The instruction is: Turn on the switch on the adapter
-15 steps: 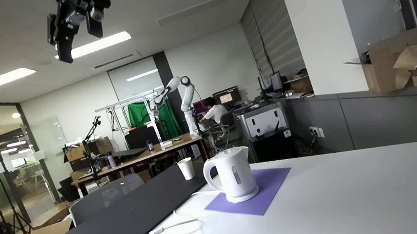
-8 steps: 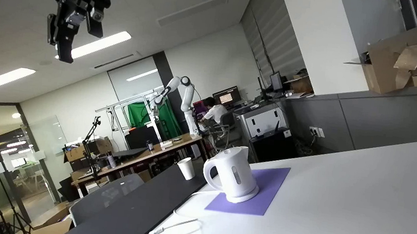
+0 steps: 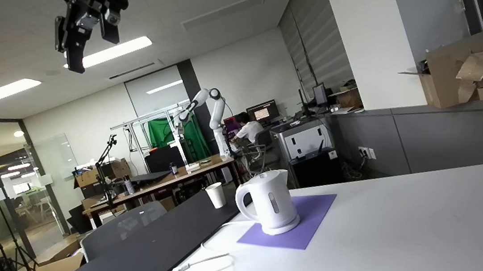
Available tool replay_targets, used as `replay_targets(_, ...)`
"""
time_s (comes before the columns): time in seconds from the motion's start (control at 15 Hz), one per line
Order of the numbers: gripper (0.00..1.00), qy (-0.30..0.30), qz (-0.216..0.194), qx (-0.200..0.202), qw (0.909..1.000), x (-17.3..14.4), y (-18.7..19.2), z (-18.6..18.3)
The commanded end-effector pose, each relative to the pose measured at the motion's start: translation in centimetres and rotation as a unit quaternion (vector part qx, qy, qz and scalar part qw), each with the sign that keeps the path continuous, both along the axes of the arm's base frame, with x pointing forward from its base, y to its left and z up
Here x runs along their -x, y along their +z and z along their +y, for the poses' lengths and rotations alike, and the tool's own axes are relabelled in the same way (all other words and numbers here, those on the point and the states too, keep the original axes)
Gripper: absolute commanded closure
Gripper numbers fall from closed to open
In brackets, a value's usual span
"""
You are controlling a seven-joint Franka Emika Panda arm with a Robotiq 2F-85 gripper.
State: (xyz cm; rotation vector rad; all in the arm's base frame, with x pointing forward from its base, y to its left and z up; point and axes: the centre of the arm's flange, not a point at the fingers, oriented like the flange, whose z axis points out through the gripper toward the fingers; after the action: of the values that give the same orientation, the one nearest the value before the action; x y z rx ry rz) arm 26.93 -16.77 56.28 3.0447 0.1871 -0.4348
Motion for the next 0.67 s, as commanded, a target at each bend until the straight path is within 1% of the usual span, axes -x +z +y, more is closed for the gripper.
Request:
replay_targets(0.0, 0.0, -0.005, -0.015, 0.0, 0.9999, 0.0, -1.2, 0.2)
replay_targets(0.27, 0.0, 0.0, -0.062, -0.001, 0.9981, -0.6, -5.7, 0.3)
replay_targets(0.33, 0.2, 0.0, -0.075, -0.002, 0.9972, -0.8, -6.9, 0.3)
replay_targets(0.6, 0.47, 0.001, -0.111, -0.014, 0.9937, -1.4, -12.3, 1.0)
